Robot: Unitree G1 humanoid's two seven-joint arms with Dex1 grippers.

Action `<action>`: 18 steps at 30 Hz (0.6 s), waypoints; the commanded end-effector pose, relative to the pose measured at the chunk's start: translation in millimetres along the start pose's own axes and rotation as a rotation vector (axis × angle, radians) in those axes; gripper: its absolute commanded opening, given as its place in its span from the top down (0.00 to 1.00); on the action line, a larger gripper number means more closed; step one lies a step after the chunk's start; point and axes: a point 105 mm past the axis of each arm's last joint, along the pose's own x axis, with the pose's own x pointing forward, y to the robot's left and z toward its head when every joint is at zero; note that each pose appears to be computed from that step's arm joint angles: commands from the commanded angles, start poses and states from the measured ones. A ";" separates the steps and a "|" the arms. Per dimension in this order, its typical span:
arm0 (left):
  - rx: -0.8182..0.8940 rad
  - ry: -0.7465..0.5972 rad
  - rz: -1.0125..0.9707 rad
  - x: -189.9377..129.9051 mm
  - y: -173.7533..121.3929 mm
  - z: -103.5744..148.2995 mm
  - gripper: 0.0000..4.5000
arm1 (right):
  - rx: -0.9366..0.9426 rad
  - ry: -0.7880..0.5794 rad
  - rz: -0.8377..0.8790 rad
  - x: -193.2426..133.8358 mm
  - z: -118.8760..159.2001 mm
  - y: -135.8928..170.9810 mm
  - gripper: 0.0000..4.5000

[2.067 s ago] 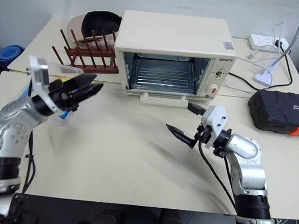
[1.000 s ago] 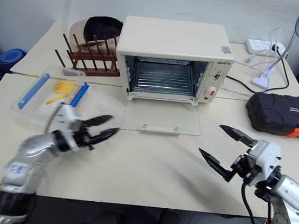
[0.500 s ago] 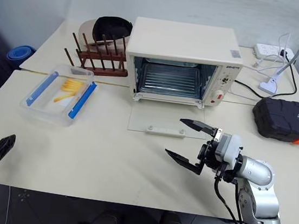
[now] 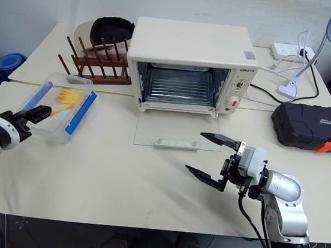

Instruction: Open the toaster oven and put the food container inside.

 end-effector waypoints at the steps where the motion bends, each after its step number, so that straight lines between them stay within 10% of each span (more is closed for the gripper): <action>1: 0.031 0.057 0.108 6.0 11.8 -4.5 0.01 | -0.047 -0.021 -0.018 3.6 7.7 -1.8 0.00; 9: 0.106 -0.004 0.159 -8.9 5.4 42.1 0.01 | -0.052 -0.002 -0.060 -2.1 2.7 -1.4 0.00; 18: 0.057 0.099 0.265 -16.8 27.5 19.6 0.01 | -0.046 -0.004 -0.069 -4.1 -8.4 0.3 0.00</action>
